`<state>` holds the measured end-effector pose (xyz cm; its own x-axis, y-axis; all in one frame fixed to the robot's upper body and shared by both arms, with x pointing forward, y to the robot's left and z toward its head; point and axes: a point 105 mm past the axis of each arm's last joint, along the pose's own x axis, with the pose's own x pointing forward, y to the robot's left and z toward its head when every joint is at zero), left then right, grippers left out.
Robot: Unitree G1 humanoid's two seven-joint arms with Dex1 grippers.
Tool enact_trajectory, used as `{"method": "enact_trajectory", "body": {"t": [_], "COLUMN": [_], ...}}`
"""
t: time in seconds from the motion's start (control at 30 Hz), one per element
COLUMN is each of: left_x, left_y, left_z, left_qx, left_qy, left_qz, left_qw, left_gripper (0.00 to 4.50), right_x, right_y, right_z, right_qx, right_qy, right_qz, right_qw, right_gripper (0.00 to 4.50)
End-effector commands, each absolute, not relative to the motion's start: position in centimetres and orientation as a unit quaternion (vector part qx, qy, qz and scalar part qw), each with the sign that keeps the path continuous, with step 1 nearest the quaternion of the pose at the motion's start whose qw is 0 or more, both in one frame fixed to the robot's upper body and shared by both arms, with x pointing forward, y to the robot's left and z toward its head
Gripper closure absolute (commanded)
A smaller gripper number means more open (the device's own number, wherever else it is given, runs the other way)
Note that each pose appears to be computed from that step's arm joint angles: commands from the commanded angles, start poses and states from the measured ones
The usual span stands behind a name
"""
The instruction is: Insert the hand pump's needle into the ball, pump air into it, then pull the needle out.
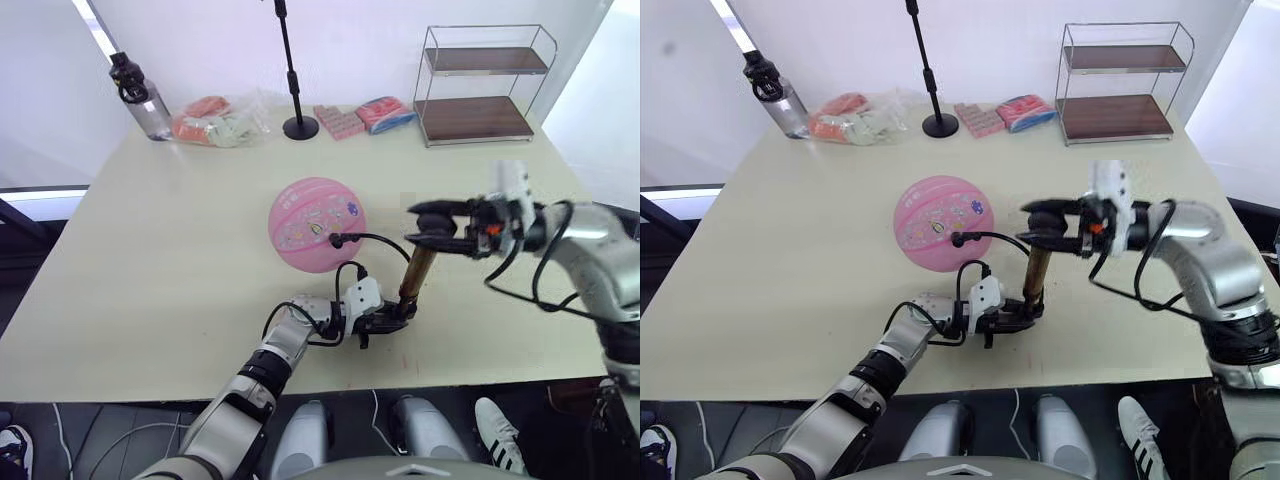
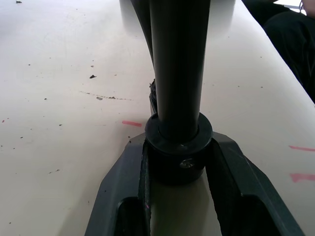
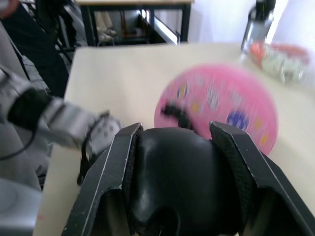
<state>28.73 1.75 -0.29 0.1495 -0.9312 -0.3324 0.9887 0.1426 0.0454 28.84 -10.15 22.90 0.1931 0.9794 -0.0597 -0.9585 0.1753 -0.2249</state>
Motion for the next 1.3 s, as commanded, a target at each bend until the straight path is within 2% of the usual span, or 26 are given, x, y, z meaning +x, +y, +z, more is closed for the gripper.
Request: {"method": "enact_trajectory", "body": {"t": [0.03,0.2,0.43,0.57,0.87,1.0,1.17,1.23,1.3], "left_x": [26.5,26.5,26.6,26.7,26.6,26.6,26.5,26.5,26.4], "left_y": [6.4,6.5,6.6,6.6,6.6,6.6,6.5,6.5,6.5], "left_z": [-6.9,-6.9,-6.9,-6.8,-6.8,-6.8,-6.8,-6.8,-6.8], "left_qx": [0.130,0.131,0.134,0.135,0.134,0.133,0.134,0.134,0.135], "left_qy": [0.275,0.277,0.278,0.277,0.277,0.277,0.276,0.276,0.276], "left_qz": [-0.595,-0.595,-0.596,-0.596,-0.595,-0.595,-0.595,-0.595,-0.596], "left_qw": [0.744,0.743,0.742,0.741,0.742,0.743,0.743,0.743,0.742], "left_gripper": [3.39,3.39,3.39,3.39,3.39,3.39,3.39,3.39,3.39], "right_x": [27.7,27.1,26.5,26.9,27.7,28.3,27.2,27.0,27.2], "right_y": [-11.0,-11.8,-11.1,-10.4,-9.9,-10.3,-10.1,-9.9,-9.7], "right_z": [27.8,31.9,32.9,27.5,17.1,14.2,10.1,9.5,10.1], "right_qx": [-0.106,-0.106,-0.102,-0.123,-0.102,-0.117,-0.138,-0.141,-0.134], "right_qy": [-0.110,-0.149,-0.155,-0.080,0.012,0.012,0.040,0.042,0.028], "right_qz": [0.631,0.621,0.627,0.637,0.626,0.601,0.614,0.616,0.612], "right_qw": [0.761,0.762,0.757,0.756,0.773,0.790,0.776,0.774,0.779], "right_gripper": [2.85,2.85,2.85,2.85,2.85,2.85,2.85,2.85,2.85]}}
